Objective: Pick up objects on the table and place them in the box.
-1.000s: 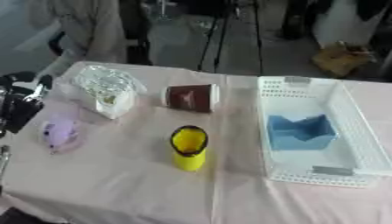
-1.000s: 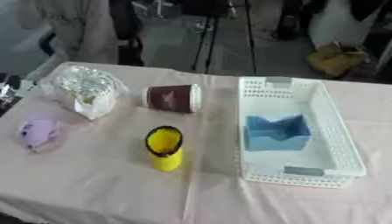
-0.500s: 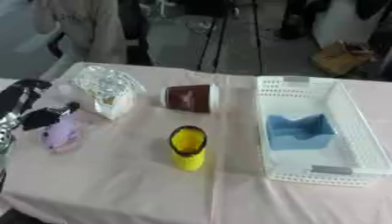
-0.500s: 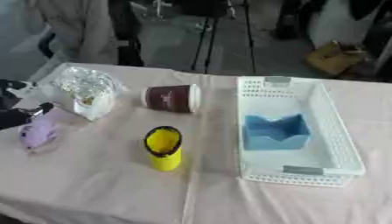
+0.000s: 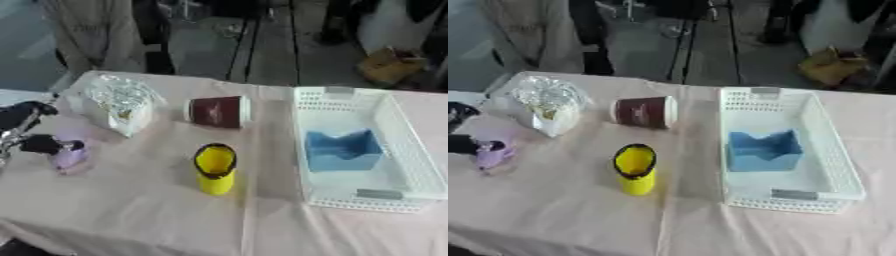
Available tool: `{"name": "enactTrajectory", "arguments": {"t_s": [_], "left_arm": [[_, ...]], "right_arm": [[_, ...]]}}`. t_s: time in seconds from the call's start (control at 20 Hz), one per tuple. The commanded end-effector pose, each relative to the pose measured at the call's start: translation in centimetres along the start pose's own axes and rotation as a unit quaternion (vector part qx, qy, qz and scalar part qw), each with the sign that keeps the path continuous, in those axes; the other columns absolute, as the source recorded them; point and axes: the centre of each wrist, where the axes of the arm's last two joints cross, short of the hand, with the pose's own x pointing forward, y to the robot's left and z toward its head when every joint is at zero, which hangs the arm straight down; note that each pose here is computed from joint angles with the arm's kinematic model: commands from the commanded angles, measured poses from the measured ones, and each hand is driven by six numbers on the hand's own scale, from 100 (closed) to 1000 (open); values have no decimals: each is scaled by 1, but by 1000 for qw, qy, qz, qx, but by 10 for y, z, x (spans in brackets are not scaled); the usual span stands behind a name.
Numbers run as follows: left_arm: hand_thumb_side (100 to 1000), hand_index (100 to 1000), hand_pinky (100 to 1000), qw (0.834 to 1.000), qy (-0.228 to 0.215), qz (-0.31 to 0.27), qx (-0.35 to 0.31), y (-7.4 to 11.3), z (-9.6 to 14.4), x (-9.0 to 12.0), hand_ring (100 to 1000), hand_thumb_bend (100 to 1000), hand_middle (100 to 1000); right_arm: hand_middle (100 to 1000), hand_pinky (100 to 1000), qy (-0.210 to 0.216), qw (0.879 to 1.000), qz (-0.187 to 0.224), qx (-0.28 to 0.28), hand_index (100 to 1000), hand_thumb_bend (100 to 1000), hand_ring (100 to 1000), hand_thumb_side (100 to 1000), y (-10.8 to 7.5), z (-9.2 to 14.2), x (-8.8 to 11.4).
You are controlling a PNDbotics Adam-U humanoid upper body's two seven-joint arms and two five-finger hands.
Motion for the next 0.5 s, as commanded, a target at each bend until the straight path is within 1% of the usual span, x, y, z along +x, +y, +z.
{"name": "enactTrajectory", "arguments": {"t_s": [0.05,0.1,0.15,0.2,0.25,0.3,0.5], "left_arm": [[556,845,657,999,26,-29,2,21,3,-15,731,958,774],[556,845,657,999,27,-30,1,22,4,-15,731,958,774],[605,825,618,999,29,-30,-1,21,4,-16,699,931,749],[600,814,589,999,42,-26,-2,17,4,-21,681,895,739],[600,814,589,998,57,-17,2,16,4,-26,681,895,739],[591,809,575,997,71,-6,13,17,4,-30,677,865,738],[579,805,558,992,104,30,57,21,4,-31,671,834,732]], "right_arm": [[798,587,-11,1000,9,0,884,100,646,462,-7,-4,3],[798,587,-11,1000,9,0,884,100,646,462,-7,-4,3],[798,587,-11,1000,9,0,885,100,646,462,-7,-4,3],[798,587,-9,1000,10,0,885,100,646,462,-7,-4,2],[798,587,-8,1000,11,0,885,100,646,462,-8,-3,2],[798,587,-8,1000,11,0,885,100,646,462,-7,-3,2],[798,587,-9,1000,9,1,885,100,646,462,-7,-3,2]]}}
